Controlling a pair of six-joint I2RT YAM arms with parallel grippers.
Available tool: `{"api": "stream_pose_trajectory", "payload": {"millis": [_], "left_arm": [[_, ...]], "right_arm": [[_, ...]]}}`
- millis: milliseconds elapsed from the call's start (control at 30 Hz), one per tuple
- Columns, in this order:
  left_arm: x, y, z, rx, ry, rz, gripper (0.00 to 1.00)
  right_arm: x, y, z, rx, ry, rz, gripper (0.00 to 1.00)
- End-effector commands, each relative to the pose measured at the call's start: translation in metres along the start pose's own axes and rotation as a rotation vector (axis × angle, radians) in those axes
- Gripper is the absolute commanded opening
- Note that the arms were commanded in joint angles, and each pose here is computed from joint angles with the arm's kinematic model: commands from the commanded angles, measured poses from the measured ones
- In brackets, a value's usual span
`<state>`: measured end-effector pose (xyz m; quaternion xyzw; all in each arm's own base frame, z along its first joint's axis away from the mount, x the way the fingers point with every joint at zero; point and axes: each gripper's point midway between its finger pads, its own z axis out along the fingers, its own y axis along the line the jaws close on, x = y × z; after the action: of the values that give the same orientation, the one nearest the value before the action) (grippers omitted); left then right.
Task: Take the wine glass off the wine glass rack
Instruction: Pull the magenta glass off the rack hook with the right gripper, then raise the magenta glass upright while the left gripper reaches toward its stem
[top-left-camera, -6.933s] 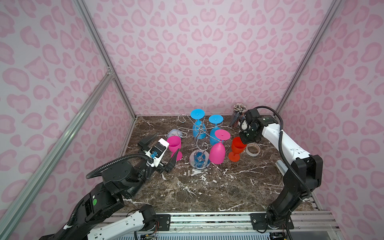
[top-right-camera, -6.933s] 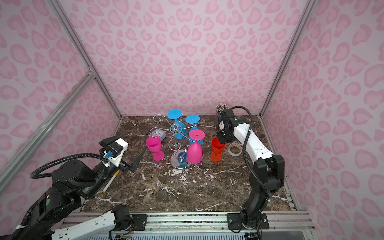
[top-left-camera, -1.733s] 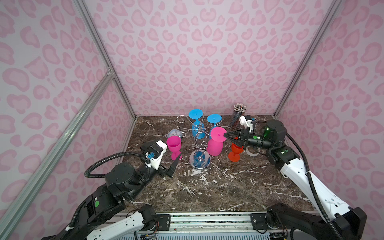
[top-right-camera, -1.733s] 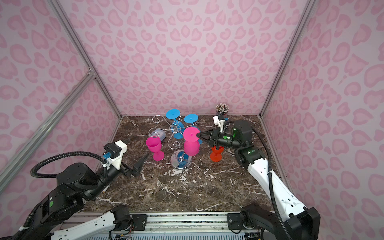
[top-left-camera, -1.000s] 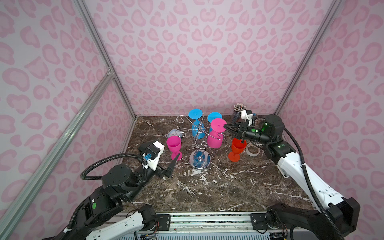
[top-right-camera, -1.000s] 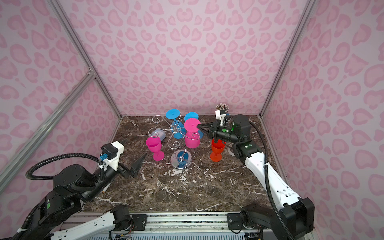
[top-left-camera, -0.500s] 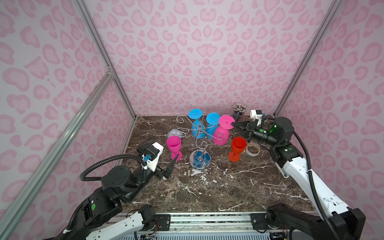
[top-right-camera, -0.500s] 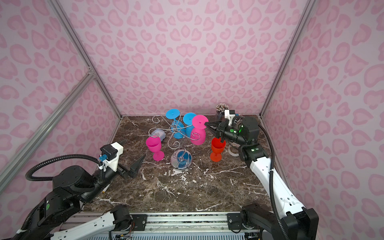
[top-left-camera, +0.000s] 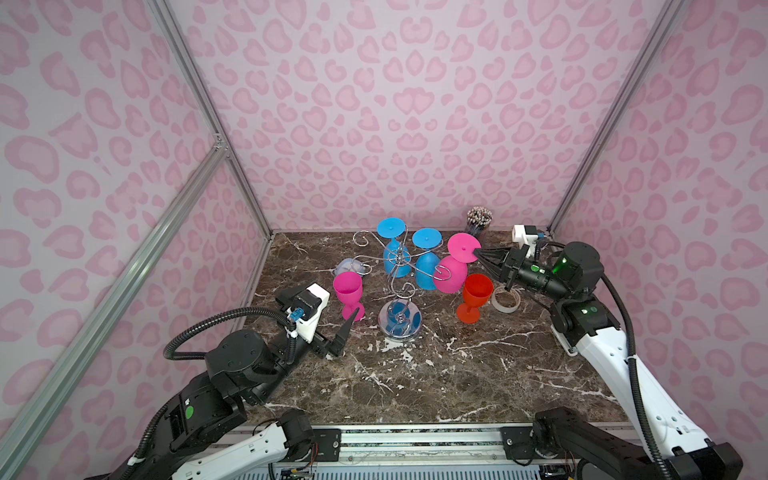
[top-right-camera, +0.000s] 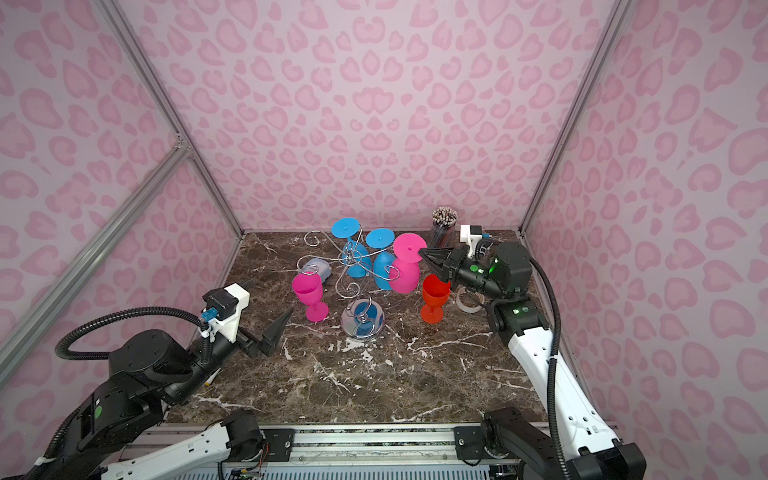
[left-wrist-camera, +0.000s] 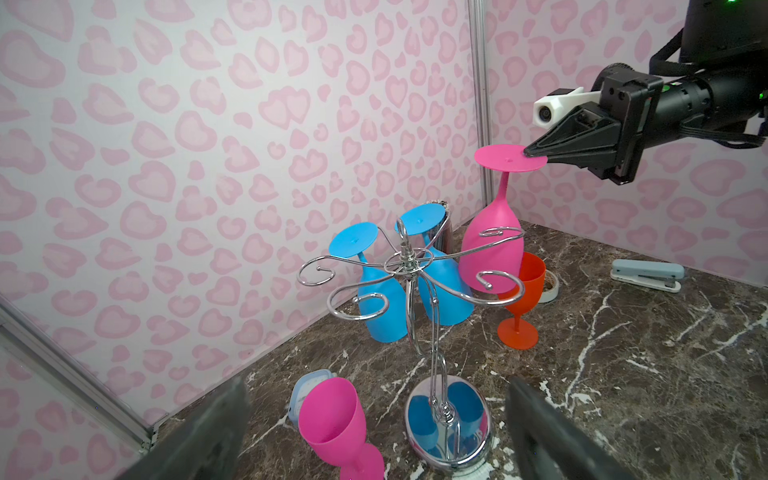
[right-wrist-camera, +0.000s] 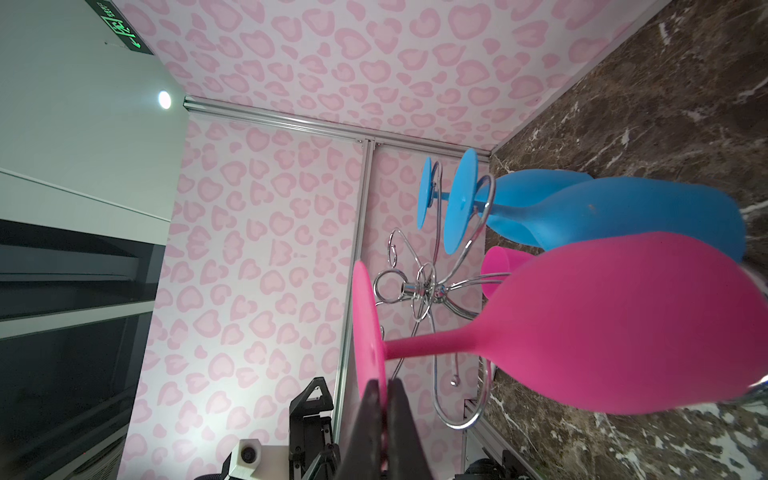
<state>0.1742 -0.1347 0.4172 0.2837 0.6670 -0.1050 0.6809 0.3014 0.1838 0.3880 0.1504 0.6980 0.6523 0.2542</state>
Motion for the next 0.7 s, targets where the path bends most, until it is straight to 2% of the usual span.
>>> {"api": "stream_pose_trajectory", "payload": {"millis": [0,200,333,500,667], "left_arm": [[-0.005,0.0,0.001,-0.001,-0.016,-0.017,0.97],[-0.006,-0.001,0.002,0.003,-0.014,-0.028,0.97],[-0.012,0.001,0.002,0.0,-0.031,-0.079,0.97],[-0.029,0.001,0.003,0.019,-0.063,-0.21,0.97],[-0.042,-0.025,0.021,0.133,-0.055,-0.367,0.97]], "right_arm": [[0.002,0.002,-0.003,-0.009,0.006,-0.02,0.0],[-0.002,0.007,-0.018,0.021,-0.029,-0.07,0.0],[-0.013,0.022,-0.033,0.023,-0.081,-0.146,0.0],[-0.028,0.05,-0.049,0.051,-0.168,-0.361,0.0],[-0.035,0.086,-0.06,0.055,-0.259,-0.67,0.0]]}}
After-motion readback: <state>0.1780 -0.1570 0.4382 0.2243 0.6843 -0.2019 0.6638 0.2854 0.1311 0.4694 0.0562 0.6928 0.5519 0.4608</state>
